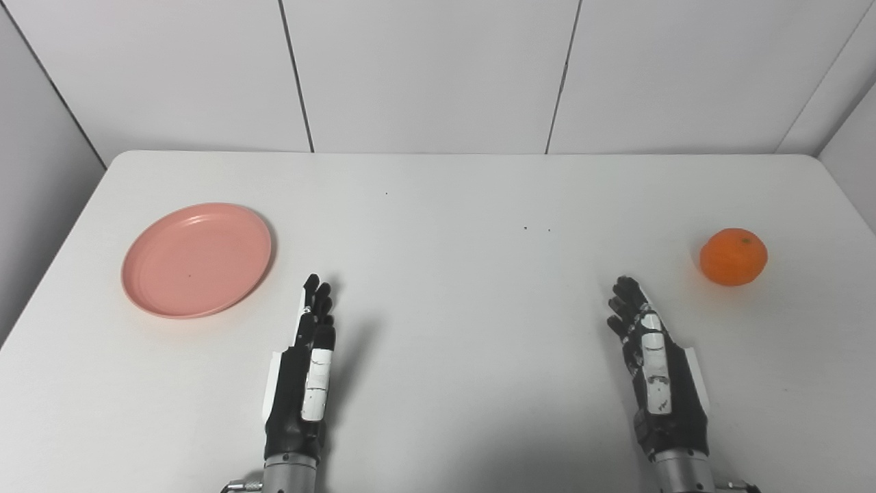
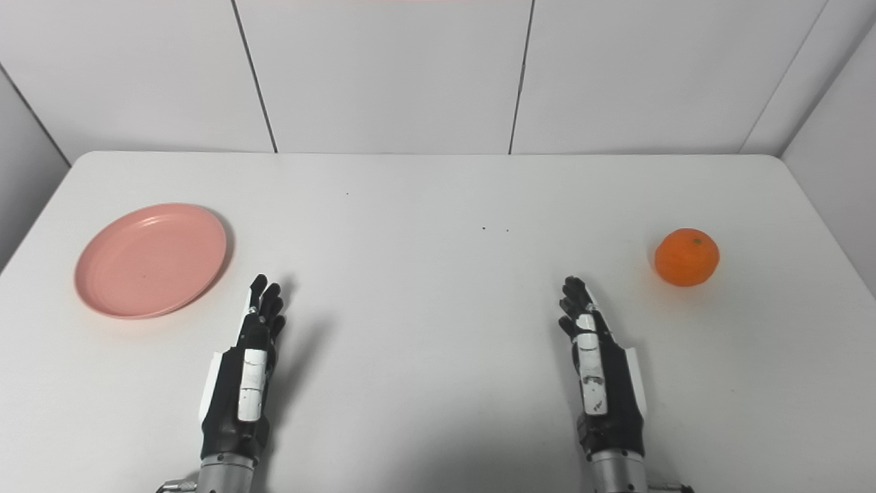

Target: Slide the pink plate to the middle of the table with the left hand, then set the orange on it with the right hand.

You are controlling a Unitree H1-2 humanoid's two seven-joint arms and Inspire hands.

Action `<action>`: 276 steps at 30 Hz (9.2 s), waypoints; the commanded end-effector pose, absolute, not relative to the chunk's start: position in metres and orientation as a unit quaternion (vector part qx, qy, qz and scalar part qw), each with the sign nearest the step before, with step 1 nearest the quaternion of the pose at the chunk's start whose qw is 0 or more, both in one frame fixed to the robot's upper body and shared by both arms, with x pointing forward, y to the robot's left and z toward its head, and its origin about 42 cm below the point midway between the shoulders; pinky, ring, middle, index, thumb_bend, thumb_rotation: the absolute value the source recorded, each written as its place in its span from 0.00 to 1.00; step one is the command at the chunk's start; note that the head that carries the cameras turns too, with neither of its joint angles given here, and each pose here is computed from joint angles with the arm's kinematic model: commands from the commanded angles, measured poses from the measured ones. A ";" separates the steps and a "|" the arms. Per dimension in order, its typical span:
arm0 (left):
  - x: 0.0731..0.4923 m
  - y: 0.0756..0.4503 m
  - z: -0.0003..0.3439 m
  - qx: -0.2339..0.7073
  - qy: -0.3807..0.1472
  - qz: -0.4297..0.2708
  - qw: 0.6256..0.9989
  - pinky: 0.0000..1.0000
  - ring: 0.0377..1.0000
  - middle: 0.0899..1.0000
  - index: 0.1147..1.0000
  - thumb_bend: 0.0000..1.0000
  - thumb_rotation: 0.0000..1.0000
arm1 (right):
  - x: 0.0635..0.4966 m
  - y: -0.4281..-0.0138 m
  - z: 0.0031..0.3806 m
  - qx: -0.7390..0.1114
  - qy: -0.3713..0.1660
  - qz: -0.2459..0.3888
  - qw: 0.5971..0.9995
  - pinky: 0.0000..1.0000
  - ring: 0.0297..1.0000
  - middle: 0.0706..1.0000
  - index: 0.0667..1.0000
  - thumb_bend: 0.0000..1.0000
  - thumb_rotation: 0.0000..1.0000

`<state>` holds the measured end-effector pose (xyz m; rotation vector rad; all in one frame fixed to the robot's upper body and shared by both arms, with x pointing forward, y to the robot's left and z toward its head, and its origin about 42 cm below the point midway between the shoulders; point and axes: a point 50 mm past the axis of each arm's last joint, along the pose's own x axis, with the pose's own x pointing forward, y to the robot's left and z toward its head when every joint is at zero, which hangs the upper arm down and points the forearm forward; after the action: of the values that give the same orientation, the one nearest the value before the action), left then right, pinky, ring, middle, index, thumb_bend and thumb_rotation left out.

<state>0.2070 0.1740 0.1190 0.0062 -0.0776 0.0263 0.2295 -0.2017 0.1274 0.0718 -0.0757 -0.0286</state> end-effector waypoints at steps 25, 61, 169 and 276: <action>0.129 0.205 0.094 0.039 0.064 0.030 0.997 1.00 1.00 1.00 1.00 0.76 1.00 | 0.222 -0.201 0.142 0.022 -0.092 0.005 0.996 0.96 0.93 0.92 0.89 0.86 1.00; 0.129 0.170 0.072 0.059 0.070 0.034 0.995 0.93 0.97 0.98 1.00 0.77 1.00 | 0.214 -0.242 0.110 0.029 -0.087 0.012 0.996 1.00 0.96 0.94 0.91 0.82 1.00; 0.376 0.373 0.282 0.019 -0.242 0.010 0.970 0.74 0.88 0.89 0.89 1.00 0.83 | 0.222 -0.232 0.083 0.029 -0.082 0.003 0.996 0.98 0.95 0.92 0.88 0.86 1.00; 0.410 0.402 0.122 -0.023 -0.001 0.021 1.000 0.69 0.82 0.84 0.93 0.99 0.78 | 0.216 -0.230 0.093 0.033 -0.090 0.007 0.995 0.92 0.92 0.90 0.87 0.82 0.97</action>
<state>0.4093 0.4198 0.1322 -0.0064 -0.0344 0.0893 0.2231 -0.2283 0.1117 0.0617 -0.2471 0.0184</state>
